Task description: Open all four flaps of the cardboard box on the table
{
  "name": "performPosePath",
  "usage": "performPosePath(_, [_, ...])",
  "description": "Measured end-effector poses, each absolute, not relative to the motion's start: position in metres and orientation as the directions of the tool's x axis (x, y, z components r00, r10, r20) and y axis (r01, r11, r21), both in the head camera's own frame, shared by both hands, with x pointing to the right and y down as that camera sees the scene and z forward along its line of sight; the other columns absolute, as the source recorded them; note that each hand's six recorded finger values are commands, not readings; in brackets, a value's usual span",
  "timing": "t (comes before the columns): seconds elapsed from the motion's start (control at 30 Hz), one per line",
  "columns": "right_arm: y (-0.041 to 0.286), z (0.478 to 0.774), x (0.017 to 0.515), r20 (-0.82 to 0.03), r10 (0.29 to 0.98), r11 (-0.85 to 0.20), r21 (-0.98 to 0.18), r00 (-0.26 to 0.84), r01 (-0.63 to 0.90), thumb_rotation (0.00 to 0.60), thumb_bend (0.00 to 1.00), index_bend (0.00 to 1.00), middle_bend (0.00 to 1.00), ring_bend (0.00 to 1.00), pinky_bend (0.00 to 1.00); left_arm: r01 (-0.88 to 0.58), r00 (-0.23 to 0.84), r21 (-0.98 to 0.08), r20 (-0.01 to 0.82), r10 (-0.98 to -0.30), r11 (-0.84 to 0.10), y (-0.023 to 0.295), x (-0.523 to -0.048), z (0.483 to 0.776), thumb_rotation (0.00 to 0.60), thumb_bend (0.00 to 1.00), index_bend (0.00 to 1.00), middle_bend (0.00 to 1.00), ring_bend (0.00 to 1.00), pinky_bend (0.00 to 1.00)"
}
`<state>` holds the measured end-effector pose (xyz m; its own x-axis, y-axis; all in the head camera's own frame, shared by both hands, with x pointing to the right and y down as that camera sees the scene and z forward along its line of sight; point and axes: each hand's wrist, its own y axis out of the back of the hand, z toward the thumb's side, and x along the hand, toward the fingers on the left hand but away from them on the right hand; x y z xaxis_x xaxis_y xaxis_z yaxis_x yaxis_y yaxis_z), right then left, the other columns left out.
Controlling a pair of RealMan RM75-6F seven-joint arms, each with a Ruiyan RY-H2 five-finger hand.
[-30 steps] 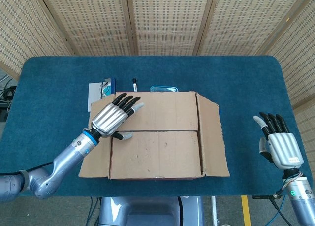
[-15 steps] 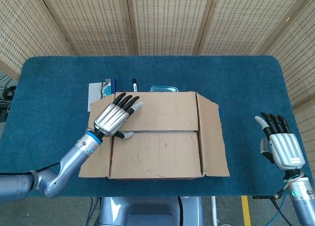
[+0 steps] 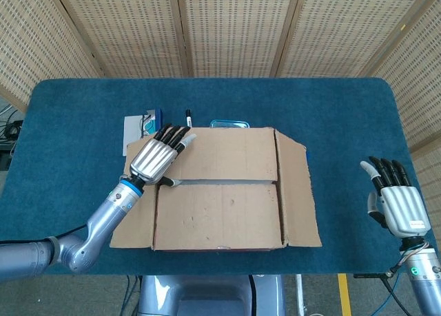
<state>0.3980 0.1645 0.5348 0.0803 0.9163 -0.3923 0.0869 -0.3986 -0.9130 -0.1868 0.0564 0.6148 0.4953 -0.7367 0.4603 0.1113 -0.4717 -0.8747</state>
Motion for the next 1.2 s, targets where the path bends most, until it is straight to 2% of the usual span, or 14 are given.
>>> performPosePath(0.23, [0.164,0.535,0.398,-0.391,0.917,-0.397,-0.913,0.081,0.087,0.600,0.78,0.10,0.07,0.00,0.00,0.035,0.485,-0.904,0.388,-0.784,-0.425,0.045,-0.193,0.599,0.426,0.26,0.00,0.00,0.00,0.00])
performPosePath(0.37, [0.163,0.535,0.398,-0.391,0.917,-0.398,-0.913,0.080,0.088,0.600,0.78,0.10,0.07,0.00,0.00,-0.034,0.478,-0.926,0.315,-0.820,-0.376,0.034,-0.198,0.585,0.426,0.26,0.00,0.00,0.00,0.00])
performPosePath(0.5, [0.163,0.535,0.398,-0.392,0.916,-0.398,-0.913,0.079,0.089,0.600,0.78,0.10,0.07,0.00,0.00,-0.102,0.453,-0.946,0.230,-0.861,-0.307,0.013,-0.206,0.568,0.424,0.26,0.00,0.00,0.00,0.00])
performPosePath(0.63, [0.164,0.535,0.400,-0.393,0.917,-0.398,-0.913,0.075,0.091,0.600,0.78,0.10,0.07,0.00,0.00,-0.110,0.420,-0.962,0.182,-0.889,-0.249,-0.010,-0.212,0.561,0.426,0.26,0.00,0.00,0.00,0.00])
performPosePath(0.9, [0.164,0.532,0.404,-0.390,0.919,-0.395,-0.914,0.067,0.092,0.600,0.78,0.10,0.07,0.00,0.00,-0.057,0.375,-0.975,0.178,-0.910,-0.215,-0.045,-0.210,0.572,0.428,0.26,0.00,0.00,0.00,0.00])
performPosePath(1.2, [0.166,0.530,0.406,-0.391,0.918,-0.395,-0.914,0.058,0.094,0.600,0.78,0.10,0.07,0.00,0.00,0.036,0.354,-0.976,0.212,-0.911,-0.213,-0.063,-0.203,0.590,0.426,0.26,0.00,0.00,0.00,0.00])
